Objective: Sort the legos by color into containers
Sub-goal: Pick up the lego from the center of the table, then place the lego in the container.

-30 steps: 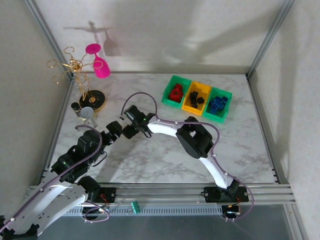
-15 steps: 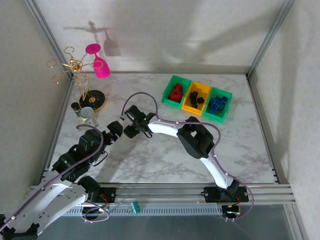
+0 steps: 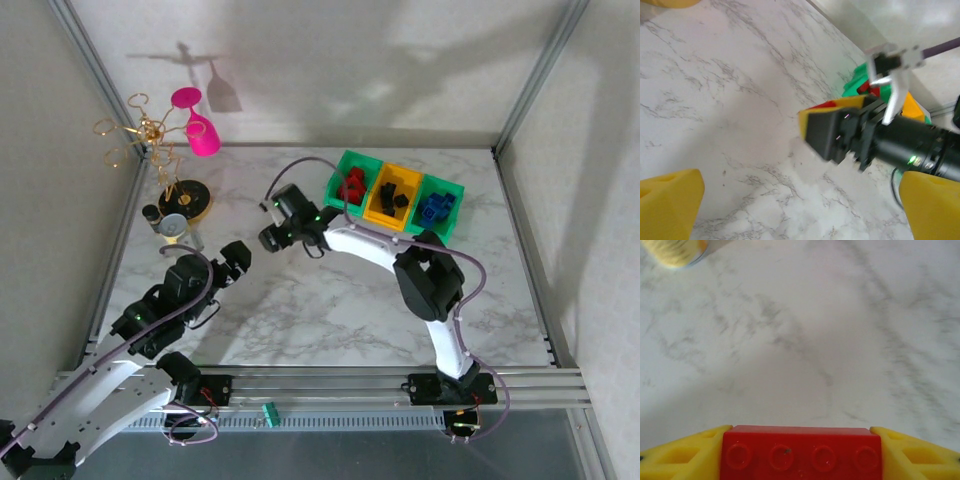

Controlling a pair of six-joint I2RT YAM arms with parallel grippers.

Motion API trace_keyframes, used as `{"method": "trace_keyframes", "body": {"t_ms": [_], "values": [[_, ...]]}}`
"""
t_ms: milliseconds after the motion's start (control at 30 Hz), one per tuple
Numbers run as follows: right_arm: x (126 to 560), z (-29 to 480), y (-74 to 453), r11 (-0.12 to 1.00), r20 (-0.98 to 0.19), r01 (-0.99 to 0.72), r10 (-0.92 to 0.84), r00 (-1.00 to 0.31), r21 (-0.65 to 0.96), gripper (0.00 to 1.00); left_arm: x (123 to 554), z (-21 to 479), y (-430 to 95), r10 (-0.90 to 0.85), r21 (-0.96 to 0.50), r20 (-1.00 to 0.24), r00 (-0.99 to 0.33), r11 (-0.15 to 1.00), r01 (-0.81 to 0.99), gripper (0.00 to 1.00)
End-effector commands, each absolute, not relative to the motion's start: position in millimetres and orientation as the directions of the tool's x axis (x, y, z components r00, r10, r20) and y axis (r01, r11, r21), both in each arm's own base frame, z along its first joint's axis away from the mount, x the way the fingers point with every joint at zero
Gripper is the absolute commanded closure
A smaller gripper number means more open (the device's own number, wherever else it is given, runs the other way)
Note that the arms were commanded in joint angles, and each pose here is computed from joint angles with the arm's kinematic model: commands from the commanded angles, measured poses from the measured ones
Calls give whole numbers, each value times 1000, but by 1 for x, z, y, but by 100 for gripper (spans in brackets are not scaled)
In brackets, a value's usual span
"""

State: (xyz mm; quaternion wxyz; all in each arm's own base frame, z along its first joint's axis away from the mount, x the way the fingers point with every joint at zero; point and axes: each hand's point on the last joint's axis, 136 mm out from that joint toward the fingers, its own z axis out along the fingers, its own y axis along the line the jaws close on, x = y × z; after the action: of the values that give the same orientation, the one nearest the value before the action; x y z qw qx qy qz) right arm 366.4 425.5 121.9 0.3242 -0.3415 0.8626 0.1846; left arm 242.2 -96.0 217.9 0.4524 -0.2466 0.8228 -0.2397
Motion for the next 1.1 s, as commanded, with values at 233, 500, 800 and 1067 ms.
{"method": "trace_keyframes", "body": {"t_ms": [233, 500, 800, 1067], "values": [[476, 147, 313, 903, -701, -401, -186, -688, 154, 42, 264, 232, -125, -611, -656, -616, -497, 747, -106, 0], [542, 145, 252, 977, -754, -206, -100, -649, 47, 42, 281, 228, -141, -595, -650, -617, -515, 754, -93, 0], [582, 129, 233, 991, -755, -132, -106, -647, -26, 34, 293, 228, -150, -592, -650, -619, -516, 755, -87, 0], [566, 187, 231, 988, -807, -152, -67, -586, 28, 15, 296, 230, -147, -589, -638, -636, -499, 765, -91, 0]]}}
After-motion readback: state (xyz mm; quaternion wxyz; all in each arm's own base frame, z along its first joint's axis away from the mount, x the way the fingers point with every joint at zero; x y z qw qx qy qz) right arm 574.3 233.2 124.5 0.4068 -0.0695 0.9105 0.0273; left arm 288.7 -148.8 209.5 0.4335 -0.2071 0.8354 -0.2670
